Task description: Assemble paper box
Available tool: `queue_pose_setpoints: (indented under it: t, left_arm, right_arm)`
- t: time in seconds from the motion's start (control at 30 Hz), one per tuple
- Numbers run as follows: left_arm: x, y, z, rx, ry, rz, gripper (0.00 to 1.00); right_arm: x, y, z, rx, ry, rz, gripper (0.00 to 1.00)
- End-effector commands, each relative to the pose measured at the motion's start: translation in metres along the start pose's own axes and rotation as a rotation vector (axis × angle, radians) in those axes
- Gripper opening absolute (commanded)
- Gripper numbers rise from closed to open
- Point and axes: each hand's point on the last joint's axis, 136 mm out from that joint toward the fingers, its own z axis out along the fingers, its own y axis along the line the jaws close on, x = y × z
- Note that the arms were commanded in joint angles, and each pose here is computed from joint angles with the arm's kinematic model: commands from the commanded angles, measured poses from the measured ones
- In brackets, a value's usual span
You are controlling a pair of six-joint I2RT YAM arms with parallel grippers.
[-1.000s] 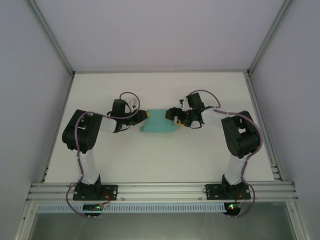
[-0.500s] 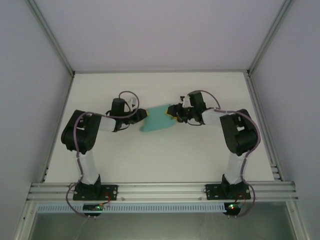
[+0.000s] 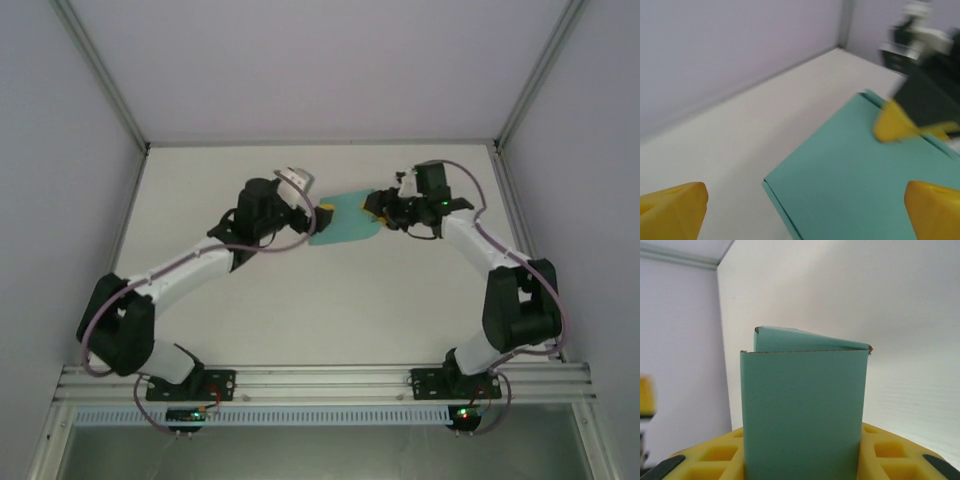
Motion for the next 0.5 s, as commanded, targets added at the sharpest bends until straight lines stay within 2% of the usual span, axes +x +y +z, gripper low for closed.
queue_pose_setpoints:
  t: [0.0, 0.1, 0.17, 0.3, 0.47]
  left_arm:
    - [0.019, -0.032, -0.006, 0.046, 0.022, 0.454, 1.0]
    - [0.032, -0.062, -0.005, 0.071, 0.035, 0.658, 1.0]
    - [0.035, -0.066, 0.0, 0.044, 0.05, 0.724, 1.0]
    - [0.032, -0.062, 0.012, -0.022, 0.047, 0.756, 1.0]
    - [0.036, -0.073, 0.018, 0.009, 0.04, 0.799, 1.0]
  right_arm:
    - [0.009, -0.014, -0.037, 0.105, 0.024, 0.094, 0.37]
    - [0.004, -0.01, -0.06, 0.098, 0.003, 0.169, 0.37]
    - [0.003, -0.005, -0.069, 0.078, -0.004, 0.224, 0.36]
    - [0.011, 0.005, -0.075, 0.017, 0.042, 0.338, 0.34]
    - [0.016, 0.008, -0.074, -0.014, 0.087, 0.388, 0.32]
